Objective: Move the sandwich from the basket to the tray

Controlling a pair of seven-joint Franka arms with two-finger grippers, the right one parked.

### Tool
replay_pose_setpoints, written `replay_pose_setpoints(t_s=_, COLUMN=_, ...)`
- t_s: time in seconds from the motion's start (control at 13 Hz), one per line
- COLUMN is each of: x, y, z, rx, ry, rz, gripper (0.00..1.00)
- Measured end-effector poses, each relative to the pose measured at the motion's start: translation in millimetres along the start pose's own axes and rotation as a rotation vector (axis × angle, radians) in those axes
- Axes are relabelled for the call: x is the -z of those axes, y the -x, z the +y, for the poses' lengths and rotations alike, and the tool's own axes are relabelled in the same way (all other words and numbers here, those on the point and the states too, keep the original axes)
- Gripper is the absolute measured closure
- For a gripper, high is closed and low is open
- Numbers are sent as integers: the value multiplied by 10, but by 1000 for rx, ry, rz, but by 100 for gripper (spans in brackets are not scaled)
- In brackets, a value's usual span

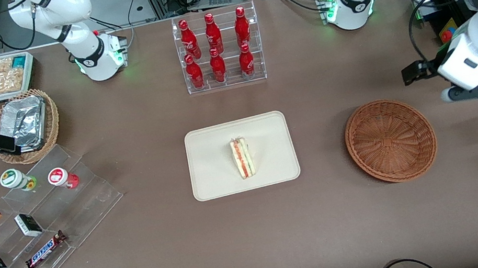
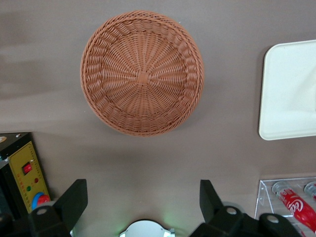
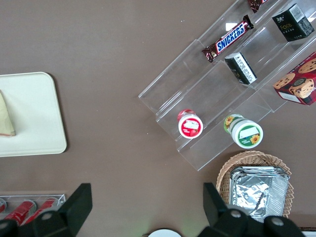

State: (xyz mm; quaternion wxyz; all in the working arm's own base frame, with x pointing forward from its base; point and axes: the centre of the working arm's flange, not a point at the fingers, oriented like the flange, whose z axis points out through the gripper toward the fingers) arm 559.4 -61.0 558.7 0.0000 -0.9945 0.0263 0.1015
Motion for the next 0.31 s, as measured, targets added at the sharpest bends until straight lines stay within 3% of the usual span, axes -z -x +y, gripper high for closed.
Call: replay_pose_setpoints(t_s=0.31, x=131, y=143, z=-181, rx=18, ry=2, rz=-18, gripper=0)
